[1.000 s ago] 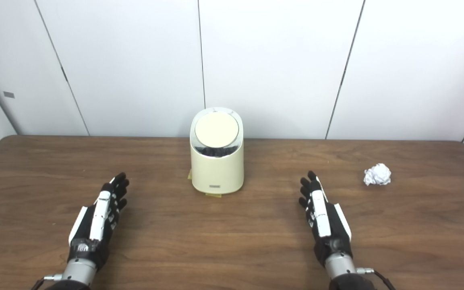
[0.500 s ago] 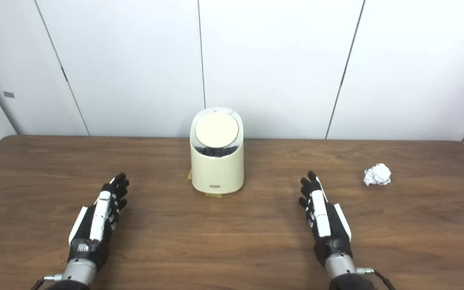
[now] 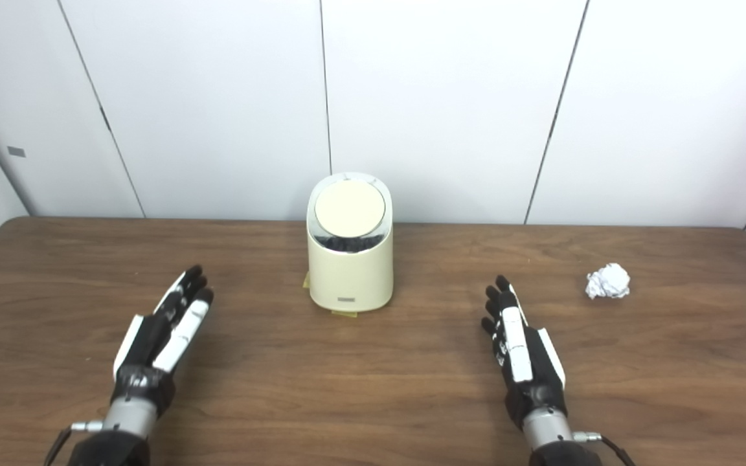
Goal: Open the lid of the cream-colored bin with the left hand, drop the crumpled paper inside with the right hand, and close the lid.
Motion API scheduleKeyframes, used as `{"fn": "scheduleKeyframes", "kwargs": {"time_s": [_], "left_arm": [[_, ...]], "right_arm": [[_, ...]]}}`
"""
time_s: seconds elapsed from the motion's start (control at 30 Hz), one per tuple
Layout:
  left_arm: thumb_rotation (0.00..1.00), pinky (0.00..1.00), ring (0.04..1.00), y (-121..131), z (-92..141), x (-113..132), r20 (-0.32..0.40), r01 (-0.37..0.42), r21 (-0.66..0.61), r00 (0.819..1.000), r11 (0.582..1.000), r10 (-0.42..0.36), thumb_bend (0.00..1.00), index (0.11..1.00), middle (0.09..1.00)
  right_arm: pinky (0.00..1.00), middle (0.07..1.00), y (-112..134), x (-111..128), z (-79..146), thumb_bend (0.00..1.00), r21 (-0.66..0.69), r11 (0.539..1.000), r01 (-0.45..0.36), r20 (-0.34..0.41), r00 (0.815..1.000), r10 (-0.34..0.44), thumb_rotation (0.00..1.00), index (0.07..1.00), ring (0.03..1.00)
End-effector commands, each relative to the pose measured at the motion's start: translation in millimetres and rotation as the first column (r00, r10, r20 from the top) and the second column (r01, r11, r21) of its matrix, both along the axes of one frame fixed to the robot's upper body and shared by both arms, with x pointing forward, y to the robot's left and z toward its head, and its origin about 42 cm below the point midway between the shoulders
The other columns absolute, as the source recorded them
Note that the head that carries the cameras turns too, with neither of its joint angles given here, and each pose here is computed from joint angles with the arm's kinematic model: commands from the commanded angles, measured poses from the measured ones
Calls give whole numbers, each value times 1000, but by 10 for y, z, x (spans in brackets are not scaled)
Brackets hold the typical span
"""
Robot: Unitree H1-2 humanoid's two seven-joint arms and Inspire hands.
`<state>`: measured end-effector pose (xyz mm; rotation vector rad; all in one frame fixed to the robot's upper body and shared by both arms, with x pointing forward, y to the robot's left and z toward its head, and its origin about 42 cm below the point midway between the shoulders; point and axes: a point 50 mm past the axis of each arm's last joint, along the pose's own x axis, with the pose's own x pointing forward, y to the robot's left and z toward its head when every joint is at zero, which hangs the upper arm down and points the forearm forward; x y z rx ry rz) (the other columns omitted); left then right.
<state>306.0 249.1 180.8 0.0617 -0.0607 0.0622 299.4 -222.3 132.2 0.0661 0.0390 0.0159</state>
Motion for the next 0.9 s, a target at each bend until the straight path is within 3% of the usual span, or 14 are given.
{"fn": "scheduleKeyframes", "kwargs": {"time_s": [0.0,0.13,0.37,0.6,0.87], "left_arm": [[478,924,957,-39,390,169,129,10,-15,992,1000,-8,726,972,956],[398,803,922,-78,681,383,129,-15,63,992,998,7,787,946,943],[358,759,918,-199,1077,751,169,34,223,983,974,-73,849,987,966],[421,745,914,-466,1454,1182,149,102,442,971,891,-186,958,984,972],[330,732,875,-696,1658,1619,48,171,555,971,814,-236,929,988,947]], "right_arm": [[971,973,5,5,87,556,3,1000,-11,45,999,10,1000,1000,978],[961,968,6,-3,68,569,-7,1000,-10,40,999,10,1000,1000,971],[982,969,17,12,28,587,11,1000,-10,35,999,10,1000,1000,984],[984,968,45,43,14,589,6,1000,-11,40,999,10,1000,1000,981],[974,960,82,71,-2,567,-23,1000,-3,42,999,4,1000,1000,960]]}}
